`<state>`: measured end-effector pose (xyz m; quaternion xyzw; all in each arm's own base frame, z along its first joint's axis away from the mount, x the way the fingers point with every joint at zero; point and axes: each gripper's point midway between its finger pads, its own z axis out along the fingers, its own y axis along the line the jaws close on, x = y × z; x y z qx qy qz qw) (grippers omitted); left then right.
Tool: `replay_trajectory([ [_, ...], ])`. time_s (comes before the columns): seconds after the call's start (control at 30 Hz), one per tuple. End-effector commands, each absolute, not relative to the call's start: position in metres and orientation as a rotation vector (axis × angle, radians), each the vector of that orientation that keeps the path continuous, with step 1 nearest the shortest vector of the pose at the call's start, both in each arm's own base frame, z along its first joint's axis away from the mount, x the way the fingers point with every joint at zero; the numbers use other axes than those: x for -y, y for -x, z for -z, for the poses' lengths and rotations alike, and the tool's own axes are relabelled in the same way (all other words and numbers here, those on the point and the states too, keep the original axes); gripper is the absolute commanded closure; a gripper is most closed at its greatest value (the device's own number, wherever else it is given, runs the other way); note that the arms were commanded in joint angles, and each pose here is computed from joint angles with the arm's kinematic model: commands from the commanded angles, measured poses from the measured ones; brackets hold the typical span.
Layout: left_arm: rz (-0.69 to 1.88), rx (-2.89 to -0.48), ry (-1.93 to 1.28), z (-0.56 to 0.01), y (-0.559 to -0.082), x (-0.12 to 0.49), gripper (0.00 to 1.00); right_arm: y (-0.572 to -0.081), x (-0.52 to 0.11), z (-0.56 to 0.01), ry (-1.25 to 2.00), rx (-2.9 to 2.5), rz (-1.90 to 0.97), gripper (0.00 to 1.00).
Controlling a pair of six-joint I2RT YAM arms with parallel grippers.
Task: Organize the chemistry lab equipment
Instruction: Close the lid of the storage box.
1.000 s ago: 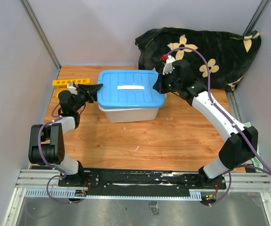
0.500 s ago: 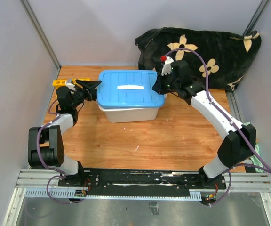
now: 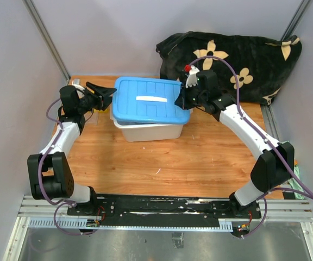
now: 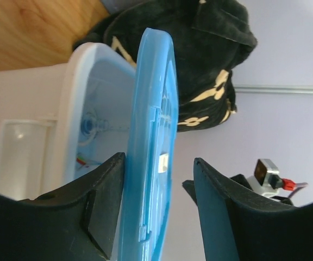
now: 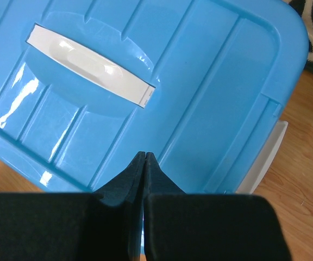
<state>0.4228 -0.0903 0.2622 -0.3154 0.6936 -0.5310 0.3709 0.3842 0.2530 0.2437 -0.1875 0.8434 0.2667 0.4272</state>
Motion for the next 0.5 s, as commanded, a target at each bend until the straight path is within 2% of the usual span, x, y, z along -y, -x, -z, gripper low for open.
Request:
replay_trajectory([
  [0.0, 1.216, -1.837, 0.811, -0.253, -0.416, 0.074, 0.43, -0.391, -0.246, -0.24, 0.456, -2.113, -0.672, 0.99],
  [0.47, 0.942, -1.911, 0.792, -0.254, -0.418, 0.045, 0.43, -0.388, -0.253, -0.218, 0.484, -2.196, -0.699, 0.99],
])
